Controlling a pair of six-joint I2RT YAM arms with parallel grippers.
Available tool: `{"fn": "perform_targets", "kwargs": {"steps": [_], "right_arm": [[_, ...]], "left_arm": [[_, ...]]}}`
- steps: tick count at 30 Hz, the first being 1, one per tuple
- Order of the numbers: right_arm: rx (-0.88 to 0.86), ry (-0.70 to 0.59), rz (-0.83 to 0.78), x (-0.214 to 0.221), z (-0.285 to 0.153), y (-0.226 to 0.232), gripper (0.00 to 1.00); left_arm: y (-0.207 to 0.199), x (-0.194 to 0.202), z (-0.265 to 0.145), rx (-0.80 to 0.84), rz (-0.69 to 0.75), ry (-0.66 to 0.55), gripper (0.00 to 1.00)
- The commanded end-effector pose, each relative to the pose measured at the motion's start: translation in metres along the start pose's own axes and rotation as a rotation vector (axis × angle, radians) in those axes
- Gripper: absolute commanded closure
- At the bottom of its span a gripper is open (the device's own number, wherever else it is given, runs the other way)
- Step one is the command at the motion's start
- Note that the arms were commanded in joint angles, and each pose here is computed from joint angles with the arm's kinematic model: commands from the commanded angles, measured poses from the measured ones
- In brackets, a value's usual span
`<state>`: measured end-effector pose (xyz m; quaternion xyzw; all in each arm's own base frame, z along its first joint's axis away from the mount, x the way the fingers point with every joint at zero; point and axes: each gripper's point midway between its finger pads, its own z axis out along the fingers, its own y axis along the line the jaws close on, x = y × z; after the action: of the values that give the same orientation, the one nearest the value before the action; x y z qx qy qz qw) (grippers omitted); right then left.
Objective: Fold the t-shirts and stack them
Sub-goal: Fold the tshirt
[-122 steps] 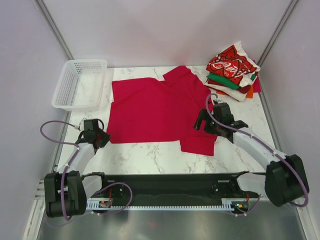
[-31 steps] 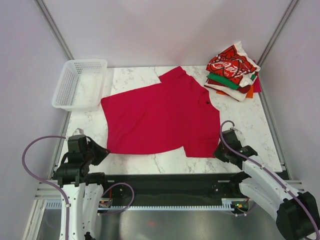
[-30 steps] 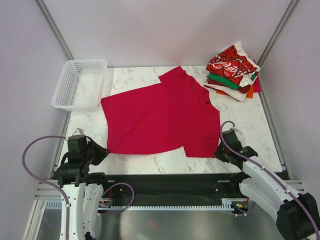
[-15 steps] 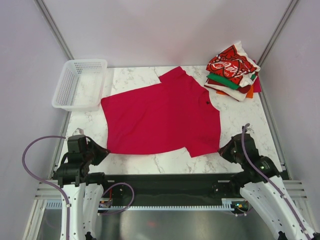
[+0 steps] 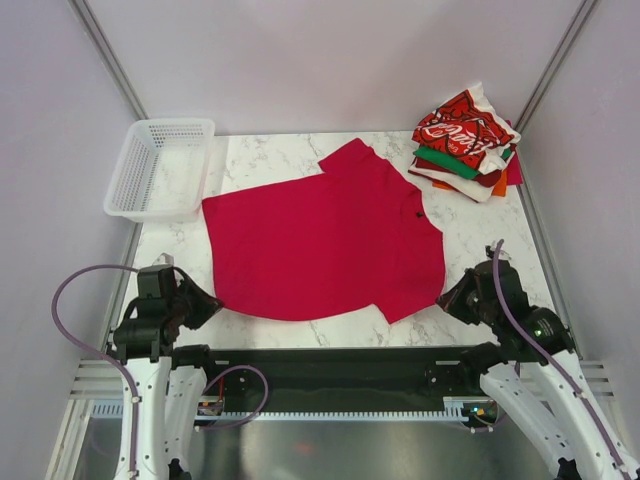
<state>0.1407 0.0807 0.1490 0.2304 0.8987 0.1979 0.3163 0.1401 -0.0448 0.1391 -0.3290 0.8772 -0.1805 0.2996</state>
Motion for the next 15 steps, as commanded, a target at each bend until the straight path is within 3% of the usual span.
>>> {"fn": "perform_targets", "kwargs": {"steps": [1, 9, 15], "right_arm": [[-0.087, -0.010, -0.037, -0.015, 0.007, 0.030, 1.00], [-0.106, -0.097, -0.148, -0.082, 0.037, 0.094, 1.00], [-0.090, -0.157, -0.192, -0.126, 0.063, 0.133, 1.00]], "left_arm": [[-0.005, 0.004, 0.001, 0.021, 0.044, 0.051, 0.91], [-0.038, -0.022, 0.010, 0.098, 0.038, 0.059, 0.89], [-0.051, -0.029, 0.031, 0.107, 0.011, 0.136, 0.91]]}}
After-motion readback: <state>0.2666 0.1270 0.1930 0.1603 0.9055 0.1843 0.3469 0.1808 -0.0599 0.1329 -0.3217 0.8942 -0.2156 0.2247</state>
